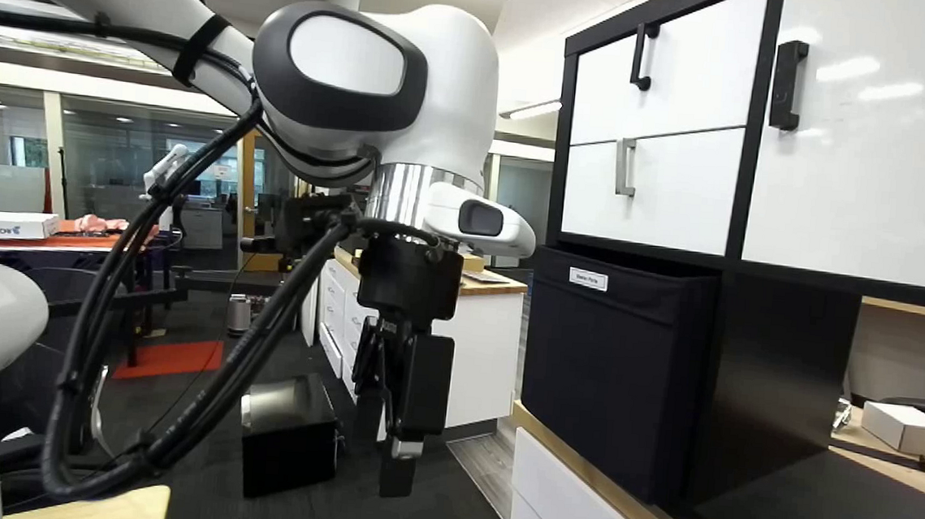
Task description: Open black lower drawer of the cabinet
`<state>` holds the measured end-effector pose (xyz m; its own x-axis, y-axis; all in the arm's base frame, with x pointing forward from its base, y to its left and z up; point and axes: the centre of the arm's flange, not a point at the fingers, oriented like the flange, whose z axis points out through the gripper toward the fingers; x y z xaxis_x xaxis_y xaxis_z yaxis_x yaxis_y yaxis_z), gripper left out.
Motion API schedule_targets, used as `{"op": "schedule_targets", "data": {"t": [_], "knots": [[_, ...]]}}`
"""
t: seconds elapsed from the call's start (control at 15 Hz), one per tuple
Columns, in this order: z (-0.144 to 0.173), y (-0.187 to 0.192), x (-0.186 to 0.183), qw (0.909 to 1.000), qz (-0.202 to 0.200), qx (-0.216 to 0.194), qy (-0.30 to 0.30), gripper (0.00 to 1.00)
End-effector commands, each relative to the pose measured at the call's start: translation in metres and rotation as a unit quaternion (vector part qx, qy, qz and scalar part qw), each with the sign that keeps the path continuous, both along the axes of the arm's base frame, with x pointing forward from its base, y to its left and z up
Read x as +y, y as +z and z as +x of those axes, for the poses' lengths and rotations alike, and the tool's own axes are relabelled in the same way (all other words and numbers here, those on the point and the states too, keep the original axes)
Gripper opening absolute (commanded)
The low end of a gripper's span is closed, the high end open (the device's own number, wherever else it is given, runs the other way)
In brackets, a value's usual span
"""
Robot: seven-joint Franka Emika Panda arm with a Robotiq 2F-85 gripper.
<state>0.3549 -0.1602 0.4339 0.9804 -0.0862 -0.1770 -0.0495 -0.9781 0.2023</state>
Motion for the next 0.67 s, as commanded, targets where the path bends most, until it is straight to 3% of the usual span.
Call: {"op": "schedule_targets", "data": {"t": [0.0,0.6], "knots": [[0.0,0.0,0.0,1.0,0.0,0.0,0.0,1.0],[0.04,0.024,0.034,0.9972,0.001,-0.039,0.064,1.0]]}}
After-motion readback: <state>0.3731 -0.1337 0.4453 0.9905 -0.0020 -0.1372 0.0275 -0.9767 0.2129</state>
